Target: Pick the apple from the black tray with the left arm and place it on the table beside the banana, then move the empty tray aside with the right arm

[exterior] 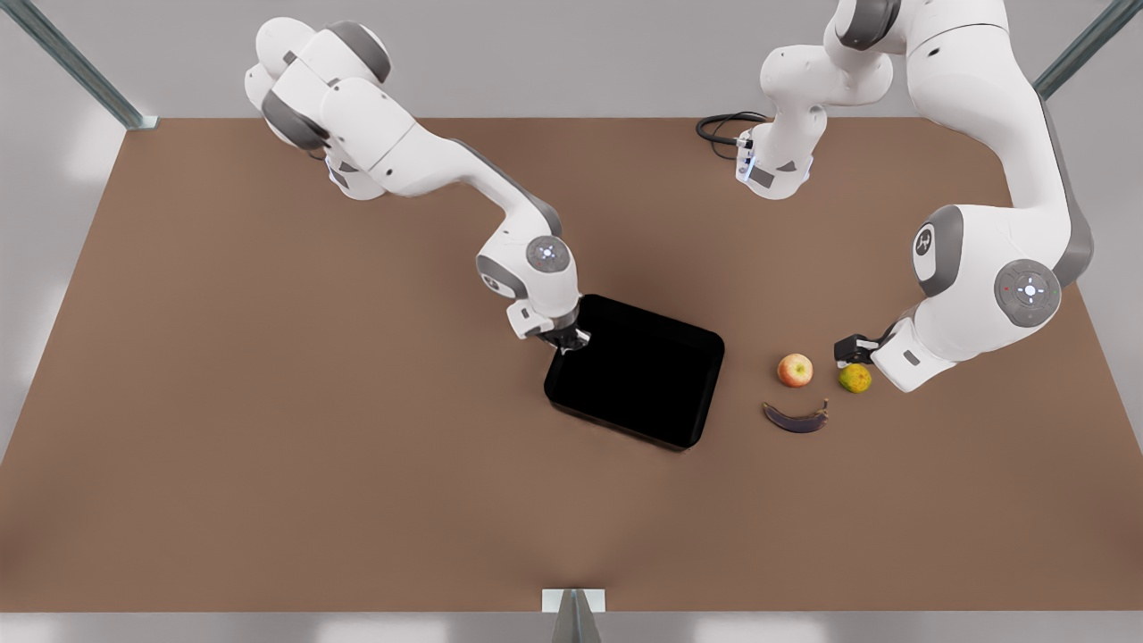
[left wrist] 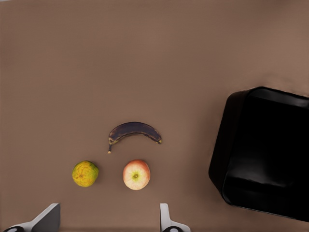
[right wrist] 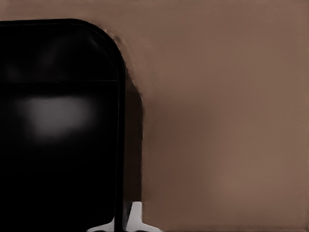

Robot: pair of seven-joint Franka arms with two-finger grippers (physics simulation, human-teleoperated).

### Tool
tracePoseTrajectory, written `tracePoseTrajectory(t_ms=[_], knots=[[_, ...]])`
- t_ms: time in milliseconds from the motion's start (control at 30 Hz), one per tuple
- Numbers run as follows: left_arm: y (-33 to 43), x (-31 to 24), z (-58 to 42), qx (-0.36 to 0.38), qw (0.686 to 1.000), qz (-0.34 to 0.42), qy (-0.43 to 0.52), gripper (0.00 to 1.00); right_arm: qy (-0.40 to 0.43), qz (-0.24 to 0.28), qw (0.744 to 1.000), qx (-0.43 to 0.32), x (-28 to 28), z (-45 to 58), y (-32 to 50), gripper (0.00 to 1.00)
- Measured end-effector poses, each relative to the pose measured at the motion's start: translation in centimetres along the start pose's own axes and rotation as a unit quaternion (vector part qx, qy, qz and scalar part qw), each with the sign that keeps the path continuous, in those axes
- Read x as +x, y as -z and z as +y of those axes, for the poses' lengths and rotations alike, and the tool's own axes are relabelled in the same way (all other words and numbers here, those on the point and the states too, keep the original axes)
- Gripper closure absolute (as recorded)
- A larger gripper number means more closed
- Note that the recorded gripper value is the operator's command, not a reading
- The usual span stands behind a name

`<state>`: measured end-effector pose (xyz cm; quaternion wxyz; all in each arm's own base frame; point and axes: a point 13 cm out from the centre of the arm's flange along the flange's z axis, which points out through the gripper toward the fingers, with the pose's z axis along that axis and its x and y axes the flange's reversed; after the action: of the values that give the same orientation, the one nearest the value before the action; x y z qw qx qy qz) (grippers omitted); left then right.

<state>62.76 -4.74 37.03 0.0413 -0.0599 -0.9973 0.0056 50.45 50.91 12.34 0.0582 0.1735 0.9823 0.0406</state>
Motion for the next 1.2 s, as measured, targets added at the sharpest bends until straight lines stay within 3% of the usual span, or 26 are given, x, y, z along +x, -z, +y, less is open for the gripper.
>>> tracePoseTrajectory(t_ms=[100, 300, 700, 967, 1200], knots=[[0.0, 0.0, 0.0, 0.0, 1.0, 0.0, 0.0, 0.0, 0.0, -0.013, 1.0, -0.006, -1.5, 0.1, 3.4, 0.92], [-0.3, 0.0, -0.2, 0.0, 1.0, 0.002, -0.002, 0.0, -0.042, -0.014, 0.999, -0.005, -9.0, -3.9, 13.5, 0.92], [-0.4, -0.1, 0.0, -0.005, 1.0, 0.003, -0.004, 0.0, -0.055, 0.042, 0.996, 0.052, -26.1, -25.9, 20.5, 0.97], [-0.4, -0.1, 0.0, -0.007, 1.0, 0.003, -0.005, 0.0, 0.036, 0.065, 0.996, 0.041, -32.3, -39.1, 25.2, 0.98], [-0.4, -0.1, 0.1, -0.008, 1.0, 0.003, -0.005, 0.0, 0.144, 0.144, 0.978, 0.051, -32.7, -45.5, 16.4, 0.95]])
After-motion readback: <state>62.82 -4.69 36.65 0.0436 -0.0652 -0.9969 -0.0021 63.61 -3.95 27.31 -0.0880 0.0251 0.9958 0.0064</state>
